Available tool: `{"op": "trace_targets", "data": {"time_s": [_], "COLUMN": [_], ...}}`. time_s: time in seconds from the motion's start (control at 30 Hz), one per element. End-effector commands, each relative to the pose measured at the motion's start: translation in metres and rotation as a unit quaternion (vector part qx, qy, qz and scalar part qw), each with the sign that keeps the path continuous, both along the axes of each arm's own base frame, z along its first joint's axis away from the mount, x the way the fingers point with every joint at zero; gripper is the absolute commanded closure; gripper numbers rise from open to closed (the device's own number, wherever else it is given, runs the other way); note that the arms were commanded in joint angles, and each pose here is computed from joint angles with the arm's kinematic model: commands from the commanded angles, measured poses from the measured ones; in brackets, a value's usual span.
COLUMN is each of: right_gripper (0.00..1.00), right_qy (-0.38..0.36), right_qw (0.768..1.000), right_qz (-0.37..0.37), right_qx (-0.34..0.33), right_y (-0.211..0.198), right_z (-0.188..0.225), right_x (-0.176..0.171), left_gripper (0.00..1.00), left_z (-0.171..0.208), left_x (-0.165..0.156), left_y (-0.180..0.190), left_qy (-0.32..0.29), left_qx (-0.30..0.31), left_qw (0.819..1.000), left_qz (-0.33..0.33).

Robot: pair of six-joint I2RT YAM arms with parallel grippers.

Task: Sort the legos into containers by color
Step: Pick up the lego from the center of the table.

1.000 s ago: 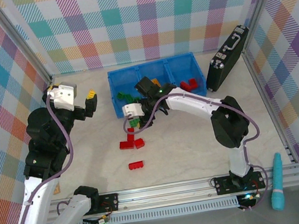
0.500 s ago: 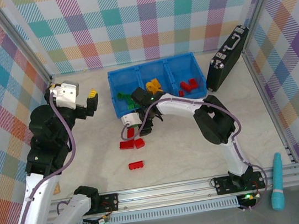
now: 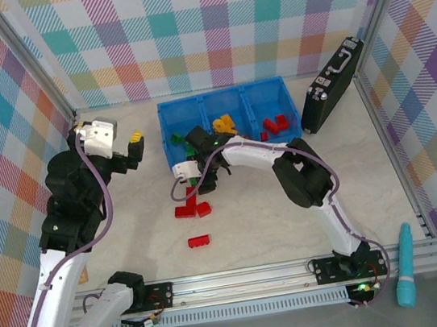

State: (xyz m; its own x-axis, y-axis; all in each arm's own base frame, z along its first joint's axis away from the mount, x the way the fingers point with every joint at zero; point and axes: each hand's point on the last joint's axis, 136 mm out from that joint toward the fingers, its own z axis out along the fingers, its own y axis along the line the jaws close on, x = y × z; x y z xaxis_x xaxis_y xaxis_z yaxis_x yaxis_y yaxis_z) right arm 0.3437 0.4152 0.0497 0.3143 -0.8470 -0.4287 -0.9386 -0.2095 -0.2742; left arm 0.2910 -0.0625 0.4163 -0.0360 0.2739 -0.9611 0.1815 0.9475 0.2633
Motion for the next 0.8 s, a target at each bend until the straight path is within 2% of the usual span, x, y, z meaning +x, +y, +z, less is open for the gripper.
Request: {"op": "trace_targets", "data": {"time_s": [0.0,0.23,0.57,0.77], "right_gripper": [0.19,0.2,0.19,0.17], "right_qy": [0.015,0.048,0.007,0.022], "right_qw": [1.0,0.998,0.998,0.997], "right_qz": [-0.017,-0.012,-0.037,-0.051], "right_qx": [-0.008,-0.027,-0.042,-0.048], "right_y": [-0.004,-0.01,-0.024,-0.021], "right_z": [-0.011,-0.022,-0.024,-0.029], "right_x": [0.007,-0.005,-0.001,0.003], "left_gripper": [0.0,0.0,0.0,0.0], "left_z": [0.005,0.006,0.006,0.009], "left_x": [0.002,0.001,0.0,-0.002], "left_y": [0.004,0.005,0.005,0.006], "left_qy": [-0.011,-0.012,-0.013,-0.018], "left_qx": [-0.001,0.0,-0.003,-0.004], "left_qw": [1.0,1.0,1.0,1.0], "left_qz": [0.008,0.008,0.007,0.009]}}
